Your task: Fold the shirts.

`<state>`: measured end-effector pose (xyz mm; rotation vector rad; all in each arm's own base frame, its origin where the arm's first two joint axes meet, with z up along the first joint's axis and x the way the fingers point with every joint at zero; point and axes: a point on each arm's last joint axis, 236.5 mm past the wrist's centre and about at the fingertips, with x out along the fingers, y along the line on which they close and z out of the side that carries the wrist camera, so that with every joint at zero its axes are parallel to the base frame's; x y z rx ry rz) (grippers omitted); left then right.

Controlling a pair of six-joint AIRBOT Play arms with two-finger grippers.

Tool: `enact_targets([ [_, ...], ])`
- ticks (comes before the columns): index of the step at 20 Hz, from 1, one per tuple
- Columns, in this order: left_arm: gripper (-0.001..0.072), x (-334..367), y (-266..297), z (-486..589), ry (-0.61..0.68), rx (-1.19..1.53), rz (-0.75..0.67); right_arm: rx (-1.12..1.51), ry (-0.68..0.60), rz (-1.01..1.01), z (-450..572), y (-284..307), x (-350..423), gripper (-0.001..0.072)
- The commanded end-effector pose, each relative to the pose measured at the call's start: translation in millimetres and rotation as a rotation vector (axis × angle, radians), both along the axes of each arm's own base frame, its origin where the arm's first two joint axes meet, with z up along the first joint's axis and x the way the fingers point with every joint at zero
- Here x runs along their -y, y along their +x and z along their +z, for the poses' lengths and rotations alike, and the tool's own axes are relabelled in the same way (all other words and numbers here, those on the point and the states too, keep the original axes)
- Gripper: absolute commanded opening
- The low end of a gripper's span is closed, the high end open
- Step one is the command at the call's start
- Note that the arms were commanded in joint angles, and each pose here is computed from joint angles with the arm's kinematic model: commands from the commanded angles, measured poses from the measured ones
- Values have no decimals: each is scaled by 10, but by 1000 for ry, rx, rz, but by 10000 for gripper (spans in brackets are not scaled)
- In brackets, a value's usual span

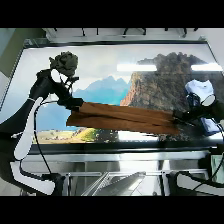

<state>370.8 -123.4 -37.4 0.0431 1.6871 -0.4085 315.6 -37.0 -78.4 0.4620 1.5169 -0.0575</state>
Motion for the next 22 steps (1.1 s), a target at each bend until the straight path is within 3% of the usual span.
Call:
enact_targets([
  [1, 13, -68, -249, -157, 5, -55, 16, -46, 21, 5, -47, -85, -44, 35],
  [2, 13, -74, -288, -182, 5, -60, 13, -48, 22, 5, -52, -87, -45, 154],
  [3, 14, -76, -294, -200, 5, -52, 16, -46, 22, 5, -48, -83, -45, 494],
  [4, 14, -73, -280, -207, 3, -37, 20, -46, 23, 6, -33, -83, -43, 720],
  [7, 19, -55, -188, -141, -4, -1, 24, -75, 51, 40, 106, -177, -79, 706],
  [8, 230, -26, -139, -85, -16, 14, 25, -78, 79, 44, 164, -206, -106, 707],
  [9, 548, 20, -80, -9, -34, 31, 38, -71, 130, 55, 216, -225, -162, 707],
  [10, 618, 23, -25, 77, -32, 43, 55, -65, 180, 55, 259, -242, -191, 708],
  [12, 618, 31, 48, 280, -38, 66, 46, -16, 218, 27, 297, -182, -108, 708],
  [17, 610, 99, 383, 955, -69, 210, 87, 37, 274, -68, 137, -105, 232, 708],
  [19, 14, 208, 486, 1220, -88, 289, 53, 47, 345, -44, 33, -36, 123, 707],
  [22, 14, 367, 580, 1538, -113, 384, 18, 51, 414, -74, -124, 75, 39, 706],
])
